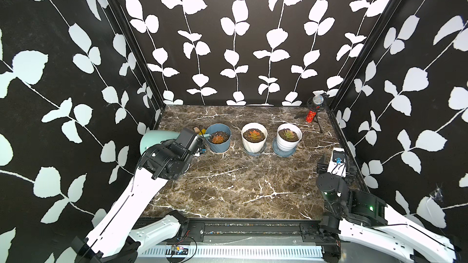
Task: Water the succulent around the soil edge
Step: Water the soil of the potted plant with water.
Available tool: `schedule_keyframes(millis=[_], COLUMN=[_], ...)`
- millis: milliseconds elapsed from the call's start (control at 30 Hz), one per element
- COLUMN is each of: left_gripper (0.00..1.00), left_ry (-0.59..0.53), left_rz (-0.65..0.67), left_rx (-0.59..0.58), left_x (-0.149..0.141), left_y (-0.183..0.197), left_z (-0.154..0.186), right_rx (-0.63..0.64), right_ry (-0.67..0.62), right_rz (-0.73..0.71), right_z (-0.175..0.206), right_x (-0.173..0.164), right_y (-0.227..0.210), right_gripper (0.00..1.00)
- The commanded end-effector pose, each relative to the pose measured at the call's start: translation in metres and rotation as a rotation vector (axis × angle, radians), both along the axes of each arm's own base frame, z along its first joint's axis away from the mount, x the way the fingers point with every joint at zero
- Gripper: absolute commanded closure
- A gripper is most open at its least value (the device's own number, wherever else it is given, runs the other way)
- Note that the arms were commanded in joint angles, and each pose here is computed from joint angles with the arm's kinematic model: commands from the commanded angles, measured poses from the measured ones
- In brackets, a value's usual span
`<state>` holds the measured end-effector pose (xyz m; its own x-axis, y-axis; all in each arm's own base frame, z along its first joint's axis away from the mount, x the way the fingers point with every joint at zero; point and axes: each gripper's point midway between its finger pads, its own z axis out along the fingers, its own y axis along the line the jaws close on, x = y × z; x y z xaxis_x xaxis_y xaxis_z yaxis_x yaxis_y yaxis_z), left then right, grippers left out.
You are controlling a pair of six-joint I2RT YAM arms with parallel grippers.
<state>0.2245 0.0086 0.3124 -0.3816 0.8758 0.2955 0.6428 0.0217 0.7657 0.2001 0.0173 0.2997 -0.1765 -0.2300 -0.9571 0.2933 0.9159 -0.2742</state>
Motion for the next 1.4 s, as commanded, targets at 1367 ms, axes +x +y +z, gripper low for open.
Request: schedule_keyframes(millis=[1367], left_gripper=[1.0], left_ry=[-0.14], left_rz=[0.075], left_rx=[-0.122], left_x=[0.061], left_y=[-0.025], left_z=[0.009], right_rx=[-0.007], right_ry=[-0.039], right_rz=[-0.054], right_z=[0.01], right_x=[-0.007], right_y=[-0.018], right_gripper=[0.24])
